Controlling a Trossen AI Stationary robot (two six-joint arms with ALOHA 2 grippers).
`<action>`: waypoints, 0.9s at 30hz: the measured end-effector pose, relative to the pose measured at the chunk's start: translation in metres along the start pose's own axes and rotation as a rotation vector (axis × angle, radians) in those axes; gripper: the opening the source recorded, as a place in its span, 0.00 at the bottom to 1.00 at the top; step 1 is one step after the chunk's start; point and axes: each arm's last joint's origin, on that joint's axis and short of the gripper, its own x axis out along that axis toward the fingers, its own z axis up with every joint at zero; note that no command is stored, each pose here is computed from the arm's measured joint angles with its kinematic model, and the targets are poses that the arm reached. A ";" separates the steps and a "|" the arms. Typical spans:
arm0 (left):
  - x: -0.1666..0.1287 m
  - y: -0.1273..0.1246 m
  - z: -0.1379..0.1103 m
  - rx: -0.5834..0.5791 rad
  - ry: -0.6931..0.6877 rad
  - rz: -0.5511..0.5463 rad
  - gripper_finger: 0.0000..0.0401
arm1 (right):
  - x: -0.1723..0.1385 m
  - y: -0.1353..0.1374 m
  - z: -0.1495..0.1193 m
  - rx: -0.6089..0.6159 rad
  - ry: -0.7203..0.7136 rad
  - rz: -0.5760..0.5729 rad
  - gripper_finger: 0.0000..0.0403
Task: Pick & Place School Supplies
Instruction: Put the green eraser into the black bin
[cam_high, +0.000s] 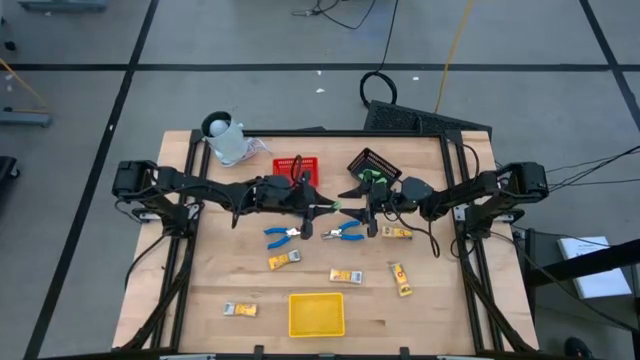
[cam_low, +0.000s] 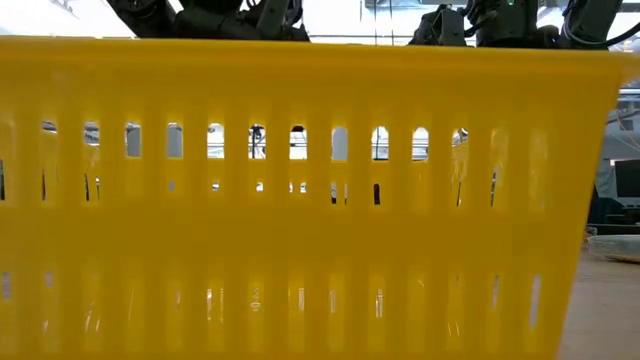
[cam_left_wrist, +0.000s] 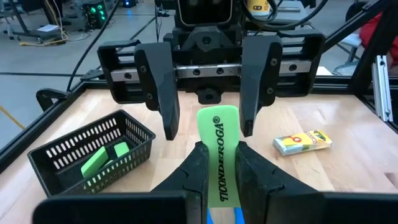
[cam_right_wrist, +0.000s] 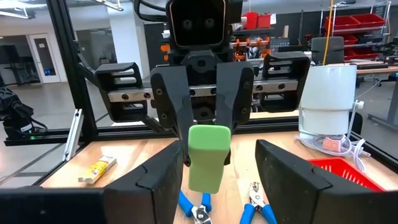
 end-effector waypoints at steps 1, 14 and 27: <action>0.000 0.000 0.000 0.000 0.000 0.000 0.13 | 0.000 0.000 0.000 0.000 0.000 0.000 0.47; 0.000 0.000 0.003 -0.012 -0.027 -0.008 0.13 | 0.000 0.000 0.000 -0.004 -0.003 -0.001 0.46; 0.014 0.001 -0.006 -0.030 -0.021 -0.021 0.13 | 0.000 0.000 0.002 -0.003 -0.020 0.002 0.46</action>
